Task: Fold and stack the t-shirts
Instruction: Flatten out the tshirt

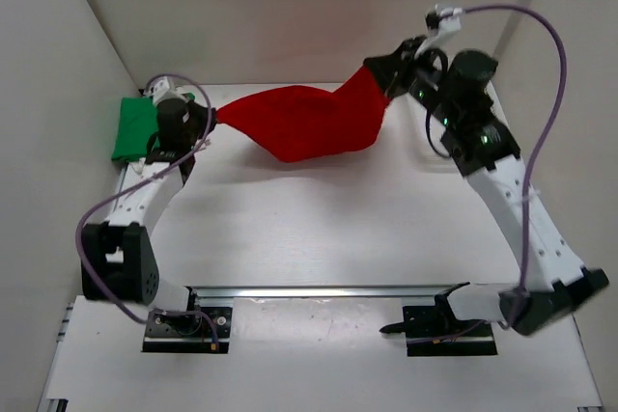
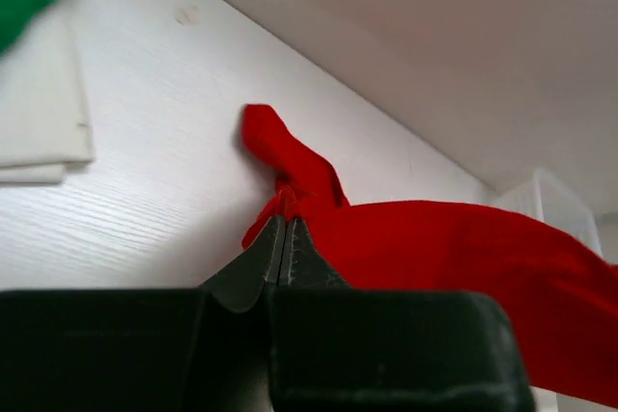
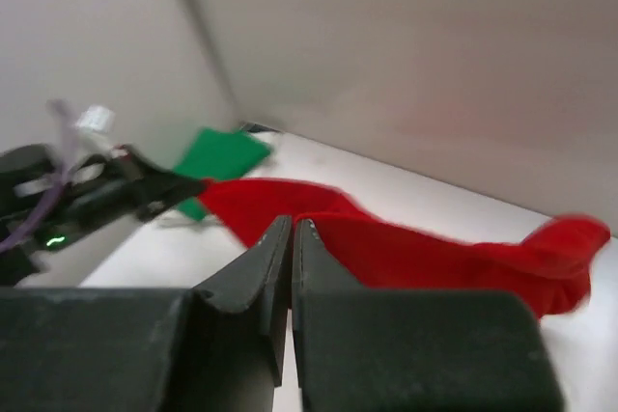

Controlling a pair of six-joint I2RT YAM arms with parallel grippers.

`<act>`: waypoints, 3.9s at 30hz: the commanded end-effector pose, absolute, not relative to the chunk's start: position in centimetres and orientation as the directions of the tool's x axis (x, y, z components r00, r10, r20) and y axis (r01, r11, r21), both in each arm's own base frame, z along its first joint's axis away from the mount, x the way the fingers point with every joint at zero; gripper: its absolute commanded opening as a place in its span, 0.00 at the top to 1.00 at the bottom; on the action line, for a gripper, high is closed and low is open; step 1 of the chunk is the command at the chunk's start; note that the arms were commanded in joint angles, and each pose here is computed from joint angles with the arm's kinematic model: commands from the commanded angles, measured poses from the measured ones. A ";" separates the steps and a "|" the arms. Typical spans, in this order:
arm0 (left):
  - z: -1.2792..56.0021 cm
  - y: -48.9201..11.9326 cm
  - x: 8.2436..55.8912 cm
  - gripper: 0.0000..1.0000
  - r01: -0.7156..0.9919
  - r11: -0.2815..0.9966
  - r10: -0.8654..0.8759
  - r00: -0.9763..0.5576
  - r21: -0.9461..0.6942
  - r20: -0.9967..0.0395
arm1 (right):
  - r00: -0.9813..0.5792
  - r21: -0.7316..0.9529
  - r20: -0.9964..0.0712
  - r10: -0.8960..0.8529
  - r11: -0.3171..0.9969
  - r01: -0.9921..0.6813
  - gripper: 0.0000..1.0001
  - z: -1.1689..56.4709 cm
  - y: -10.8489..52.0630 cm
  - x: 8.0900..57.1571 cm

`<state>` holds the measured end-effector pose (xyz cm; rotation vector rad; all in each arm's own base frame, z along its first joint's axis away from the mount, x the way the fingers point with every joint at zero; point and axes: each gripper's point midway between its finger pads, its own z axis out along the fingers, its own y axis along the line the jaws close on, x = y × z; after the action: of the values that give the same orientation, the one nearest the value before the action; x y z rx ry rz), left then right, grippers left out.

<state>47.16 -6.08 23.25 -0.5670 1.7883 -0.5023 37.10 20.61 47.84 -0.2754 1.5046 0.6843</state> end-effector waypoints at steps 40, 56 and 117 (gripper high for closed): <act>2.1 -0.6 31.1 0.59 -0.530 0.645 -0.761 -0.385 -0.551 -0.522 | -0.635 0.607 -0.705 0.317 0.731 -0.310 1.00 13.8 14.8 19.9; 11.9 -3.4 35.5 1.00 -0.303 0.739 -0.674 -0.326 -0.602 -0.663 | -0.605 0.605 -0.711 0.358 0.750 -0.267 0.99 15.8 14.3 21.9; 53.0 4.1 50.6 1.00 0.138 0.745 -0.667 0.147 -0.653 -0.730 | 0.227 0.284 -0.873 0.432 0.828 -0.483 1.00 61.4 7.1 50.4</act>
<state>55.15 2.57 44.57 -0.5462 1.5076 -0.6516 57.44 5.88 50.46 0.0689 1.4617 0.5711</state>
